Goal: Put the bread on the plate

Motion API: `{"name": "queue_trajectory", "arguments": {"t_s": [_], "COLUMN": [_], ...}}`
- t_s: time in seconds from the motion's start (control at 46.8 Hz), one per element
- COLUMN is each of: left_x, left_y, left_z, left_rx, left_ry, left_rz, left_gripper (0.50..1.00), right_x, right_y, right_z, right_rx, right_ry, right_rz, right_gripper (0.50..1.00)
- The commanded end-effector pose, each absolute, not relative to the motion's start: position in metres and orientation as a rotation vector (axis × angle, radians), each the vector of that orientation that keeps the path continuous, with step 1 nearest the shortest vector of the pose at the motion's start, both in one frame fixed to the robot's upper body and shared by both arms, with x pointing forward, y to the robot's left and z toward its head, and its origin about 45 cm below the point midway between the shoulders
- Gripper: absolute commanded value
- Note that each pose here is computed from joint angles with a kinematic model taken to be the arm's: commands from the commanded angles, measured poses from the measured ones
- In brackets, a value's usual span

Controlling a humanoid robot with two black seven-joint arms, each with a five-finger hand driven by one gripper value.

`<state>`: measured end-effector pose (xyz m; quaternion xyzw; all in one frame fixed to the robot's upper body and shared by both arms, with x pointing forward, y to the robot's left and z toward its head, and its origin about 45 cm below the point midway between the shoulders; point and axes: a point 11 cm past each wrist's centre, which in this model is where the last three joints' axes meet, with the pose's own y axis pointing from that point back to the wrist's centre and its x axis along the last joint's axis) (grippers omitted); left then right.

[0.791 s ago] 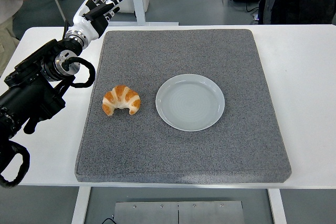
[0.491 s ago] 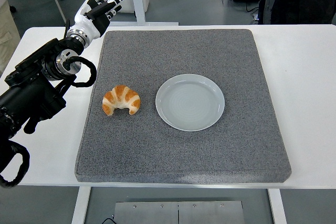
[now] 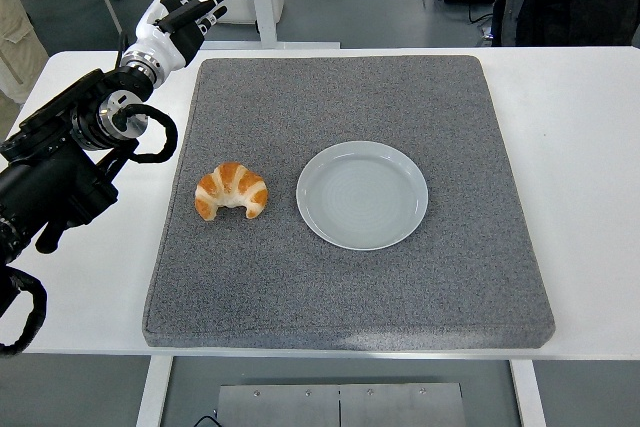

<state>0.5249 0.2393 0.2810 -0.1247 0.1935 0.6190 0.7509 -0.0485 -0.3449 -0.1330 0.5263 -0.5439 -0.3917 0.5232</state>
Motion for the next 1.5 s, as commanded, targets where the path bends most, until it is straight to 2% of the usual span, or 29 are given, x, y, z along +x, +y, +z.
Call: {"name": "queue_trajectory", "arguments": {"t_s": [0.0, 0.556, 1.175, 1.474], "left_x": [0.524, 0.499, 0.461, 0.452], "left_y": [0.240, 0.221, 0.234, 0.243], "left_z": [0.286, 0.311, 0.381, 0.384], "left_rx": [-0.267, -0.217, -0.067, 0.143], "left_ry": [0.411, 0.329, -0.010, -0.250], "left_rz": [1.354, 1.233, 1.073, 1.025], "left_gripper": [1.000, 1.000, 1.000, 1.000], "right_x": [-0.049, -0.049, -0.049, -0.049], "right_y": [-0.345, -0.345, -0.345, -0.345], "right_z": [-0.133, -0.133, -0.133, -0.133], "right_rx": [1.260, 1.260, 1.260, 1.260], "right_ry": [-1.302, -1.302, -1.302, -1.302], "right_rz": [-0.938, -0.938, -0.938, -0.938], "right_gripper": [1.000, 1.000, 1.000, 1.000]}}
